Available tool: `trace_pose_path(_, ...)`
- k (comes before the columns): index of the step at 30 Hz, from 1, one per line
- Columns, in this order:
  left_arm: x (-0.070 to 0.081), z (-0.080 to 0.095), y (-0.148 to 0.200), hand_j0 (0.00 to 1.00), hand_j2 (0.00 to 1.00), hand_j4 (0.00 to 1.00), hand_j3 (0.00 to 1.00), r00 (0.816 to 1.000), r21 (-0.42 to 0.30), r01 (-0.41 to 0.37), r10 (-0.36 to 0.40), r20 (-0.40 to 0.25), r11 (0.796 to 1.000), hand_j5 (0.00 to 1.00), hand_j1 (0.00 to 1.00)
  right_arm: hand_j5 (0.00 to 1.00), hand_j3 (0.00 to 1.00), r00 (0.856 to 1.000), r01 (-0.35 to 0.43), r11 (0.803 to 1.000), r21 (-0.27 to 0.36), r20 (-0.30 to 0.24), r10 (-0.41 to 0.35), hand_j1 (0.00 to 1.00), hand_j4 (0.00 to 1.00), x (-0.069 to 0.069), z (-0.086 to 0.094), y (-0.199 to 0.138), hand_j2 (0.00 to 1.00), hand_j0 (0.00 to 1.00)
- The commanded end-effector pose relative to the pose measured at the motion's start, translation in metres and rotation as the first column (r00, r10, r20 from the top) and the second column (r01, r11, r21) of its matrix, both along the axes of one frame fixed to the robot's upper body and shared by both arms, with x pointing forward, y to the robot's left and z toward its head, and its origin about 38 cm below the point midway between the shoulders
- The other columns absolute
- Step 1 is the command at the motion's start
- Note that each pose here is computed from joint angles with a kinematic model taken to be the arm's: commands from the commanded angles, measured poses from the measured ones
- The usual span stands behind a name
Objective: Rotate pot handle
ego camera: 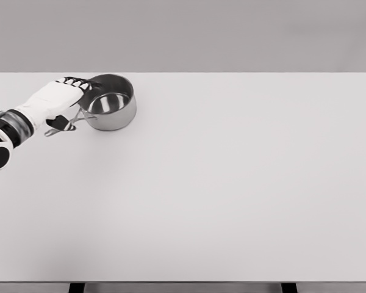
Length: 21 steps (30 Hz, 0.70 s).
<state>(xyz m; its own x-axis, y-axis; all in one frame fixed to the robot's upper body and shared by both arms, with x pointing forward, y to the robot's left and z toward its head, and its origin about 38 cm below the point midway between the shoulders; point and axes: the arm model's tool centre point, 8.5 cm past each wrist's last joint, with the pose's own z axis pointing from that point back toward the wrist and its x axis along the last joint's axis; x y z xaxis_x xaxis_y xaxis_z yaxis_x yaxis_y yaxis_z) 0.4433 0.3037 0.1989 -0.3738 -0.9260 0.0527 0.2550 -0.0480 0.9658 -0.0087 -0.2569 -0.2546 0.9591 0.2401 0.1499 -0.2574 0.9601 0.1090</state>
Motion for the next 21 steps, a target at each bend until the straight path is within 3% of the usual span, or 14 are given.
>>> trace_pose_path(1, 0.0, 0.001, 0.004, 1.0, 1.0, 1.0, 1.0, 1.0, 0.008, -0.005, 0.005, 0.002, 1.0, 1.0, 1.0, 1.0, 1.0, 1.0, 0.0, 1.0, 0.0, -0.001, 0.0, 1.0, 1.0, 0.0, 0.0, 0.0, 1.0, 1.0)
trace_pose_path(21, 0.005, 0.008, 0.019, 1.0, 1.0, 1.0, 1.0, 1.0, 0.012, -0.026, 0.025, 0.018, 1.0, 1.0, 1.0, 1.0, 1.0, 1.0, 0.0, 1.0, 0.0, 0.0, 0.0, 1.0, 1.0, 0.0, 0.0, 0.0, 1.0, 1.0)
